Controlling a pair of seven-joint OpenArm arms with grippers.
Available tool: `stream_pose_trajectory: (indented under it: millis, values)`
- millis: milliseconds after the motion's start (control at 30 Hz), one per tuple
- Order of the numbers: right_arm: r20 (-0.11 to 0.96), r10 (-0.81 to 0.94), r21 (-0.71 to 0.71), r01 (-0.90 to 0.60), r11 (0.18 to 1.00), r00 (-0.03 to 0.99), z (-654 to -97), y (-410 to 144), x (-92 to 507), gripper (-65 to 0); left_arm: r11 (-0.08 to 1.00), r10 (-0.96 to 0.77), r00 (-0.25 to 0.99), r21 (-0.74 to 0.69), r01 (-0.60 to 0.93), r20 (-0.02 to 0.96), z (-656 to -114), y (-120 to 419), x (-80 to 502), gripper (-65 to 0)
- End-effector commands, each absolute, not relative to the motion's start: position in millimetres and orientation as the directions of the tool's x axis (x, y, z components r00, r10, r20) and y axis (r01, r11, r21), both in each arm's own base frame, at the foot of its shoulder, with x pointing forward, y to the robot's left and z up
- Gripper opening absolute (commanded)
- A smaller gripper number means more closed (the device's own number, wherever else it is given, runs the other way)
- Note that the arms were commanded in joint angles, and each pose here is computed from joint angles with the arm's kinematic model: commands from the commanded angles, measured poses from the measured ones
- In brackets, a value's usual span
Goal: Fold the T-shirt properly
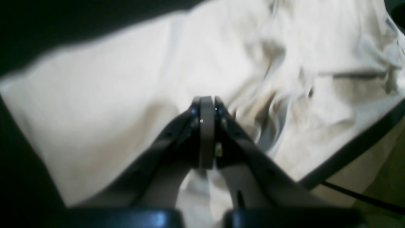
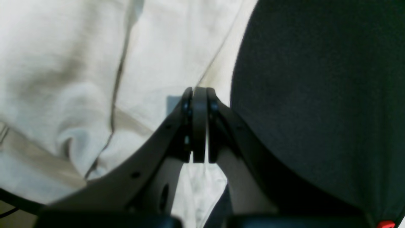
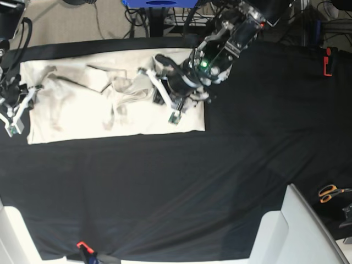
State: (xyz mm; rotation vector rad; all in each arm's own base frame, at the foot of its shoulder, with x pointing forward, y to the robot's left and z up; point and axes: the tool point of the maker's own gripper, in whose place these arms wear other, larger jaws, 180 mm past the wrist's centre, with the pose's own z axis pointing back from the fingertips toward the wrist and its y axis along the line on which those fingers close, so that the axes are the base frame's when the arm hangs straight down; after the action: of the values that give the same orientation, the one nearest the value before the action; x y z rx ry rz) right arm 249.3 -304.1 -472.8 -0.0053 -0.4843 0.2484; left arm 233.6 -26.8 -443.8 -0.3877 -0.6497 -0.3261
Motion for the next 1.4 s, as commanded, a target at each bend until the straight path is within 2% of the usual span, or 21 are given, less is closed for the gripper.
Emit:
stream_pose_trajectory:
  millis: [0, 233, 367, 500, 700, 800, 900, 1000, 1100, 1133, 1200, 1367]
  values:
    - [0.496, 0.247, -0.091, -0.233, 0.968, 0.832, -459, -313, 262, -64.8, 0.872, -0.153, 0.724, -0.253, 0.419, 0.673, -433, -34, 243, -65.0]
    - [0.496, 0.247, -0.091, -0.233, 0.968, 0.832, -459, -313, 262, -64.8, 0.869, -0.155, 0.768, -0.283, 0.405, 0.622, -454, -49, 236, -65.0]
    - [0.496, 0.247, -0.091, -0.233, 0.968, 0.832, -459, -313, 262, -64.8, 0.777, -0.279, 0.732, -0.302, 0.552, 0.622, -459, -88, 218, -65.0]
    - [0.496, 0.247, -0.091, -0.233, 0.968, 0.832, -459, -313, 262, -64.8, 0.710, -0.338, 0.690, -0.308, 0.634, 0.640, -450, -122, 206, -65.0]
    - [0.495, 0.249, -0.097, -0.232, 0.968, 0.832, -458, -316, 262, -64.8, 0.712, -0.338, 0.680, -0.295, 0.637, 0.651, -447, -118, 211, -65.0]
    - [0.507, 0.247, -0.117, -0.218, 0.969, 0.826, -449, -326, 265, -64.8, 0.776, -0.265, 0.672, -0.261, 0.575, 0.691, -432, -77, 243, -65.0]
    - [0.589, 0.097, -0.067, -0.071, 0.995, 0.802, -428, -343, 266, -64.7, 0.877, -0.161, 0.697, -0.222, 0.425, 0.699, -427, 1, 261, -65.0]
    - [0.615, -0.042, 0.039, 0.022, 0.999, 0.788, -414, -351, 271, -64.7, 0.955, -0.084, 0.733, -0.154, 0.252, 0.675, -435, 90, 254, -65.0]
    - [0.596, -0.121, 0.114, 0.065, 0.991, 0.794, -409, -357, 275, -64.5, 0.991, -0.034, 0.762, -0.077, 0.111, 0.647, -437, 164, 227, -65.0]
    - [0.593, -0.159, 0.152, 0.085, 0.985, 0.790, -409, -357, 278, -63.5, 0.996, -0.020, 0.767, -0.055, 0.072, 0.642, -436, 184, 219, -65.0]
    - [0.568, -0.242, 0.223, 0.137, 0.965, 0.787, -411, -361, 277, -56.3, 1.000, 0.017, 0.778, -0.010, -0.014, 0.628, -432, 222, 197, -65.0]
    - [0.535, -0.367, 0.348, 0.197, 0.916, 0.761, -417, -361, 273, -27.5, 0.987, 0.071, 0.795, 0.075, -0.145, 0.603, -424, 280, 152, -65.0]
